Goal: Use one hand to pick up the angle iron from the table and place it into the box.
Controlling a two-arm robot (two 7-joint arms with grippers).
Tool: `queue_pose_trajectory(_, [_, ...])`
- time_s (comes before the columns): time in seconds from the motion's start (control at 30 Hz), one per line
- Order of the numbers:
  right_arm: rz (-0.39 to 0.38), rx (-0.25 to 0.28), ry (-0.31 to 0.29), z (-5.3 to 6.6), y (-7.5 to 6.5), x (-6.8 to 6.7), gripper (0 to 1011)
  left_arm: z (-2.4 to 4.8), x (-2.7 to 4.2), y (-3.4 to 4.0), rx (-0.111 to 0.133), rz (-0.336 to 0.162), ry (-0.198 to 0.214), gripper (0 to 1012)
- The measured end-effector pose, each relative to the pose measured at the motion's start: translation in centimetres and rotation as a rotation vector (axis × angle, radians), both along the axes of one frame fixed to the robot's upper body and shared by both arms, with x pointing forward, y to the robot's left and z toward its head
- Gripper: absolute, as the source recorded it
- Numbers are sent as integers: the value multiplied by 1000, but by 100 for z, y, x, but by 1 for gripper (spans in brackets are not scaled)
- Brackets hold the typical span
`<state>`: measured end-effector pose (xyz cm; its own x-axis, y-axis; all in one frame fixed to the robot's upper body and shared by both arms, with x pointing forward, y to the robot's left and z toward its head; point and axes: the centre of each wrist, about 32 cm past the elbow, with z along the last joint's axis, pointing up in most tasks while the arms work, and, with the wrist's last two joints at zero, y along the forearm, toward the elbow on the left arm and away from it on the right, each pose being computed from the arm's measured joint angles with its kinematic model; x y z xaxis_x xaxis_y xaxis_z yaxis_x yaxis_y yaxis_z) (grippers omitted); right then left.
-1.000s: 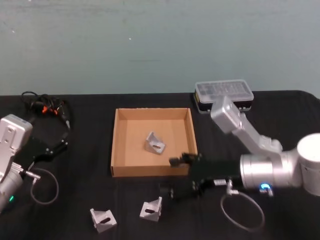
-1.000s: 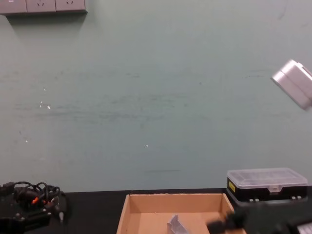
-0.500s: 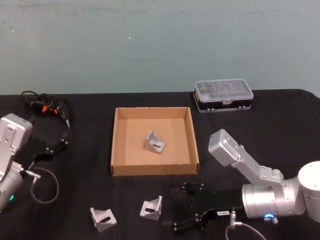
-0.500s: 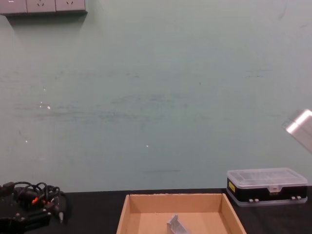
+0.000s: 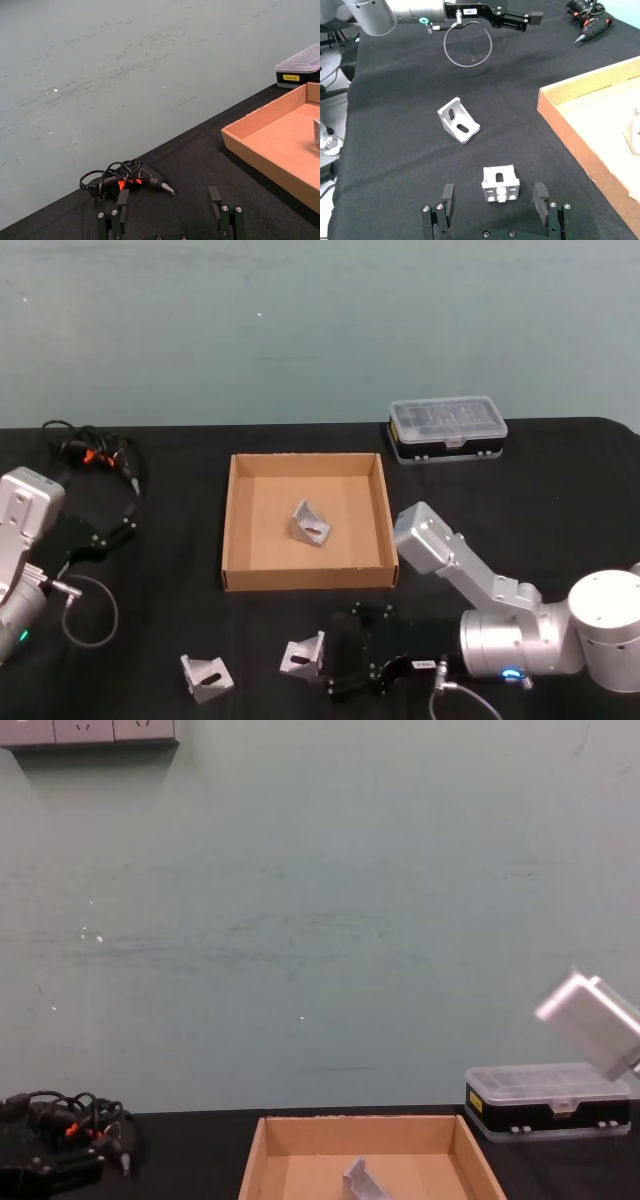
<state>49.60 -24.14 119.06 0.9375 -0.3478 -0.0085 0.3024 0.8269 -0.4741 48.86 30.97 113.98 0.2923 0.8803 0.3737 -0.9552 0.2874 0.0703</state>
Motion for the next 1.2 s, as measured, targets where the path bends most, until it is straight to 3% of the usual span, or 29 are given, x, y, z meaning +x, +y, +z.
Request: queue_pose_trajectory(1.2, [-31,-69,33,-119,325,145,1000,0,0,0,0,0,0,1000])
